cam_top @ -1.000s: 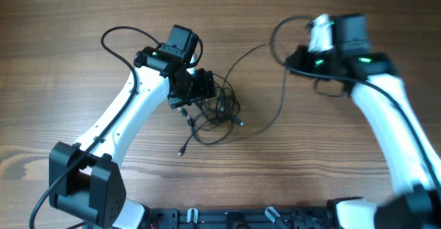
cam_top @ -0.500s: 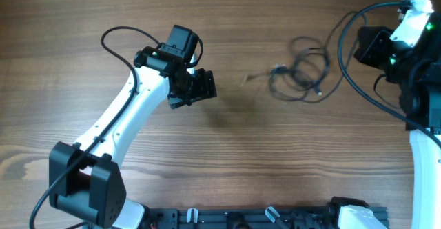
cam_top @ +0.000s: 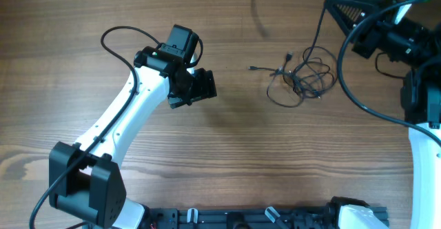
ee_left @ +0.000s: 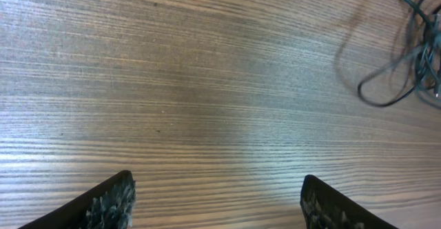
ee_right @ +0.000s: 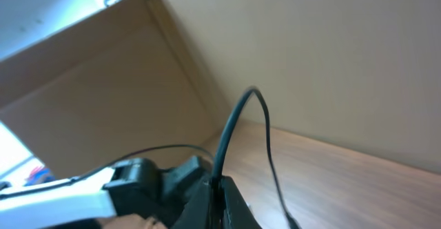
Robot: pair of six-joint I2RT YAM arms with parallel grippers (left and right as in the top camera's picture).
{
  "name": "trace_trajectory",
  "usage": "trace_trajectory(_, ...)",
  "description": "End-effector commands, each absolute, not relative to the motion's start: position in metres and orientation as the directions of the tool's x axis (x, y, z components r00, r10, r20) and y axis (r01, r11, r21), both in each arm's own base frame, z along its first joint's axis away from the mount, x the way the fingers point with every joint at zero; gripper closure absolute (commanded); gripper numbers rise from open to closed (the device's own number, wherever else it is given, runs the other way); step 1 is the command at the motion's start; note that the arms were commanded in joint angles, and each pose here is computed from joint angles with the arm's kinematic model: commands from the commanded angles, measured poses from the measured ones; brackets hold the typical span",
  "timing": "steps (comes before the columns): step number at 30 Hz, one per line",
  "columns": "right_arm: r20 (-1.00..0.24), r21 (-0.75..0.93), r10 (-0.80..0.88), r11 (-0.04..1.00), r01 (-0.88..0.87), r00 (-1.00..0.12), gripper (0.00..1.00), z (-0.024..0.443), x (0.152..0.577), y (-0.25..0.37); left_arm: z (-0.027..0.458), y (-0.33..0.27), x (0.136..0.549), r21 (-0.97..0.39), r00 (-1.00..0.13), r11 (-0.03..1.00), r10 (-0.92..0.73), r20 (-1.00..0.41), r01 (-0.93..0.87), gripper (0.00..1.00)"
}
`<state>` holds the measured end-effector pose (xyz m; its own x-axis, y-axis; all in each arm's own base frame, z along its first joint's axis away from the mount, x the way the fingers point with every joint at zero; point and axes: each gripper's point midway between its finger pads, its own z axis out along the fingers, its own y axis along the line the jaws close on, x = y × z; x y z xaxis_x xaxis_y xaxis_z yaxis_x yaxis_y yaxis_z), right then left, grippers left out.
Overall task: Untangle cables
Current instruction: 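Pull the grasped cable up and right with the right gripper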
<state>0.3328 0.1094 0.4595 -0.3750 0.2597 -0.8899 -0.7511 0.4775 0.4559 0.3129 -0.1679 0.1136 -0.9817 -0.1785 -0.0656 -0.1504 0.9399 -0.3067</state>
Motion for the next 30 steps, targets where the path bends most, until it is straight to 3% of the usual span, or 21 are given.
trace_trajectory(1, -0.853, 0.522, 0.292, 0.437, -0.733, -0.434, 0.96, 0.465, 0.329, 0.112, 0.116, -0.167, 0.316, -0.302, -0.982, 0.943, -0.169, -0.083, -0.137, 0.21)
trace_trajectory(6, -0.832, 0.554, 0.366, 0.512, -0.657, -0.417, 0.96, 0.464, 0.348, 0.100, 0.116, -0.167, 0.316, -0.302, -0.982, 0.943, -0.169, -0.083, -0.137, 0.21)
trace_trajectory(19, -0.803, 0.498, 0.516, 0.308, -0.811, -0.297, 0.96, 0.560, 0.309, 0.106, 0.117, -0.167, 0.317, -0.304, -0.982, 0.943, -0.170, -0.085, -0.136, 0.21)
trace_trajectory(30, -0.689, 0.699, 0.536, 0.312, -0.644, -0.488, 0.96, 0.512, 0.346, 0.101, 0.151, -0.235, 0.325, -0.620, -0.990, 0.782, -0.024, -0.136, 0.066, 0.16)
